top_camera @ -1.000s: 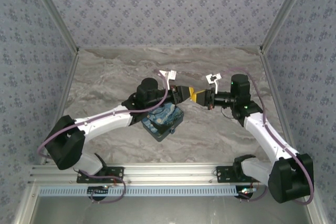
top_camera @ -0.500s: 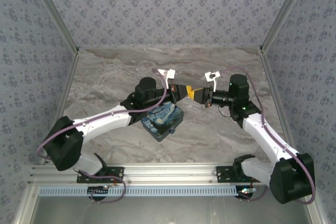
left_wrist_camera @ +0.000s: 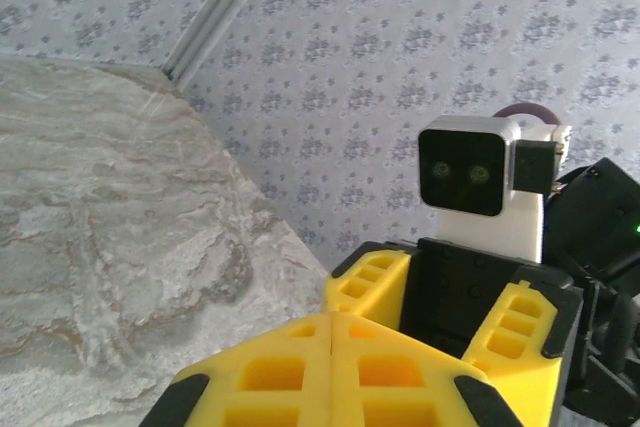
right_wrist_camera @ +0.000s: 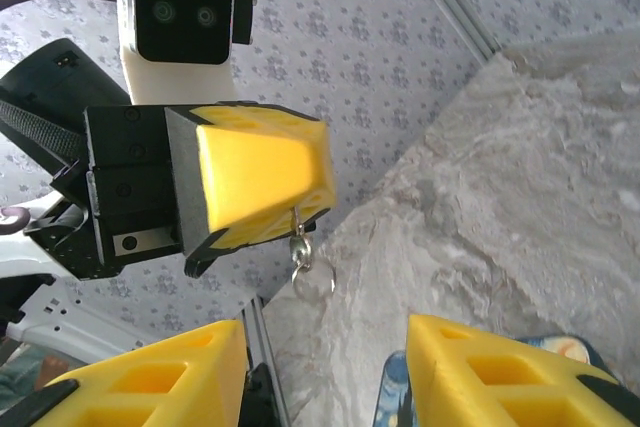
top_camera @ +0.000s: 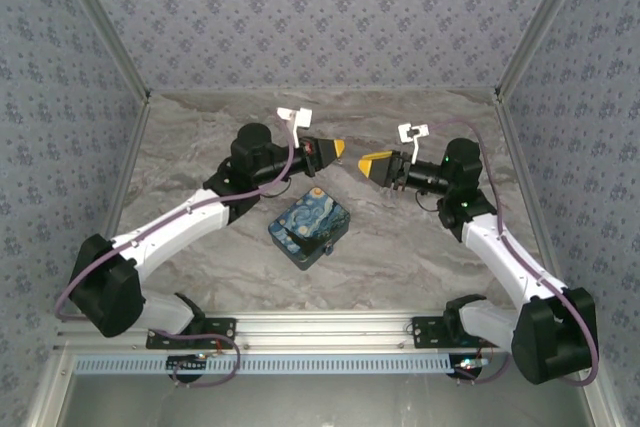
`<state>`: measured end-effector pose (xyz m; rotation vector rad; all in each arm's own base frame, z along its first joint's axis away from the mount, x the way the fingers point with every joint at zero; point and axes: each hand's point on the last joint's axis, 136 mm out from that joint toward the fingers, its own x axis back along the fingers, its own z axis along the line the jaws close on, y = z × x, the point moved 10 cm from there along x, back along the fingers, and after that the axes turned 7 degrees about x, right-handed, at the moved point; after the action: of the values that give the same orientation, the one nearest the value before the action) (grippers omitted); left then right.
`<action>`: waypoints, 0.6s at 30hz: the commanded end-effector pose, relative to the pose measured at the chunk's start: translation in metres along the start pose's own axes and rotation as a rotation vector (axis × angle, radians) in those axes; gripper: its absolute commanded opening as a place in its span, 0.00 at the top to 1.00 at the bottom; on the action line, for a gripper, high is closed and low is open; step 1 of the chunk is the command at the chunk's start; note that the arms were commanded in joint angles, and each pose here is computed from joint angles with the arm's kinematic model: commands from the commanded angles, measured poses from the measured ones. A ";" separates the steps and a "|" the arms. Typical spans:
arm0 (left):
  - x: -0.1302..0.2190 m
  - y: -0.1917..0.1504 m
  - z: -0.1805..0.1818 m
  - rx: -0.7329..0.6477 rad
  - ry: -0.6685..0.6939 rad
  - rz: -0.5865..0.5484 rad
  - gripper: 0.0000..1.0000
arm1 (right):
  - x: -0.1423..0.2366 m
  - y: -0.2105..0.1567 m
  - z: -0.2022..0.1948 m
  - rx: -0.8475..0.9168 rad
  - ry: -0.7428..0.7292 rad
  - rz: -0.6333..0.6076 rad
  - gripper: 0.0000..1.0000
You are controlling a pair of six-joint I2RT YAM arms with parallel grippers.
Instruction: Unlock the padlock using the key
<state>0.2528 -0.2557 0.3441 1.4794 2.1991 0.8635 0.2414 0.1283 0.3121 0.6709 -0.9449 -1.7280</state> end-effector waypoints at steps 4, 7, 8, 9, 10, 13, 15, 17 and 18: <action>0.006 0.018 -0.028 -0.076 -0.099 0.009 1.00 | -0.009 0.013 0.011 0.047 0.037 -0.137 0.50; 0.007 0.016 -0.027 -0.061 -0.099 0.002 1.00 | -0.013 0.015 0.012 0.040 0.066 -0.149 0.50; 0.007 0.015 -0.026 -0.052 -0.100 0.002 1.00 | -0.015 0.015 0.012 0.040 0.070 -0.148 0.50; 0.008 0.014 -0.025 -0.044 -0.105 -0.001 1.00 | -0.016 0.015 0.012 0.039 0.071 -0.146 0.50; 0.007 0.012 -0.023 -0.034 -0.104 -0.002 1.00 | -0.017 0.014 0.012 0.037 0.076 -0.140 0.50; 0.006 0.011 -0.020 -0.020 -0.099 -0.001 1.00 | -0.021 0.010 0.012 0.028 0.078 -0.129 0.50; 0.005 0.010 -0.018 -0.018 -0.095 -0.001 1.00 | -0.023 0.008 0.010 0.018 0.076 -0.121 0.50; 0.004 0.010 -0.017 -0.017 -0.093 -0.001 1.00 | -0.025 0.005 0.009 0.011 0.078 -0.111 0.51; 0.004 0.010 -0.017 -0.016 -0.092 -0.004 1.00 | -0.027 0.004 0.008 0.005 0.078 -0.106 0.51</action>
<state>0.2499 -0.2567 0.3548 1.5070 2.1540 0.8247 0.2452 0.1523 0.3208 0.7874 -0.8811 -1.7730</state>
